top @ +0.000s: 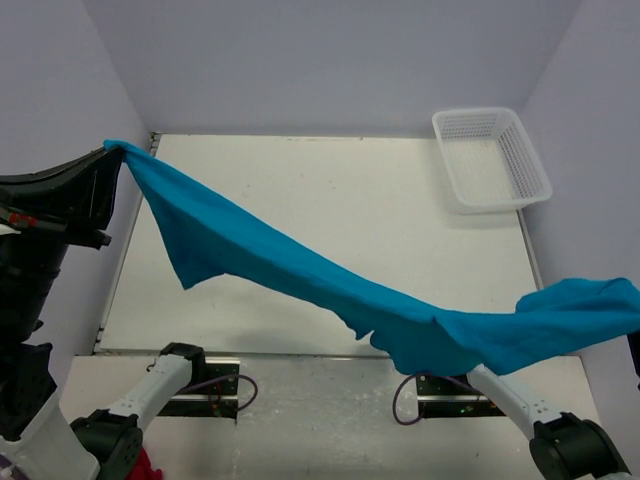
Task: Fold and stack the t-shirts
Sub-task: Flatten out the tshirt
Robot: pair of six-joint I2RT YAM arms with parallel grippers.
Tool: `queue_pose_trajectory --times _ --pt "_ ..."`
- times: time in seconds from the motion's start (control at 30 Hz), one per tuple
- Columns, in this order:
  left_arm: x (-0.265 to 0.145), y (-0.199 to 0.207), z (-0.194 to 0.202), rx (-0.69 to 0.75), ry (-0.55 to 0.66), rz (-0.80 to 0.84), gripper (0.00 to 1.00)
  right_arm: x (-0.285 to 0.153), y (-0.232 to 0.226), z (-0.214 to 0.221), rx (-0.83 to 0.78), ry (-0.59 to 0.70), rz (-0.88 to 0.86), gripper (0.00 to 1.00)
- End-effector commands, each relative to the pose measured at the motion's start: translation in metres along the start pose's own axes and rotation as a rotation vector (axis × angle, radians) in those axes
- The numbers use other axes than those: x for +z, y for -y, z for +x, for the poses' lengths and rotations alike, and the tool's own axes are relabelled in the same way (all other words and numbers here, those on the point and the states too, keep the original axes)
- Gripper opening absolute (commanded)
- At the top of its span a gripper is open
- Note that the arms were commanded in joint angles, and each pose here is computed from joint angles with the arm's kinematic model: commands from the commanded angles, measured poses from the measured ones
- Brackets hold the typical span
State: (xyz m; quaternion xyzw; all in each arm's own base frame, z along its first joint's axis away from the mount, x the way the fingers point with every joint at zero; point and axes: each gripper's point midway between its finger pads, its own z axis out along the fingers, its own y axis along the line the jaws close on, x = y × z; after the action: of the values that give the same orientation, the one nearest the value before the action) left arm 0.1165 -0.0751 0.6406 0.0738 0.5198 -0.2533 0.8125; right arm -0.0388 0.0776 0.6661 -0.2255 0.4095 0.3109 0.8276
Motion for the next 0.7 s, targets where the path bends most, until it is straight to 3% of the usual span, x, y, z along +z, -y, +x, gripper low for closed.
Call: queue_pose_trajectory --times 0.0,0.2,0.33,0.5,0.67 --pt "-0.002 0.006 -0.019 0.005 0.055 0.017 0.00 0.000 -0.018 -0.013 0.003 0.043 -0.086 0.00" --pt "-0.006 0.010 -0.028 0.017 0.077 0.030 0.00 0.005 -0.029 -0.014 0.010 0.053 -0.159 0.00" --pt "0.012 -0.010 -0.006 0.014 0.012 -0.033 0.00 0.033 -0.009 0.017 0.053 -0.010 -0.150 0.00" --pt "0.059 -0.059 0.095 -0.060 -0.220 -0.161 0.00 0.083 0.046 0.090 0.108 -0.151 -0.039 0.00" --pt "0.080 -0.117 0.230 -0.140 -0.491 -0.338 0.00 0.122 0.121 0.223 0.173 -0.399 0.139 0.00"
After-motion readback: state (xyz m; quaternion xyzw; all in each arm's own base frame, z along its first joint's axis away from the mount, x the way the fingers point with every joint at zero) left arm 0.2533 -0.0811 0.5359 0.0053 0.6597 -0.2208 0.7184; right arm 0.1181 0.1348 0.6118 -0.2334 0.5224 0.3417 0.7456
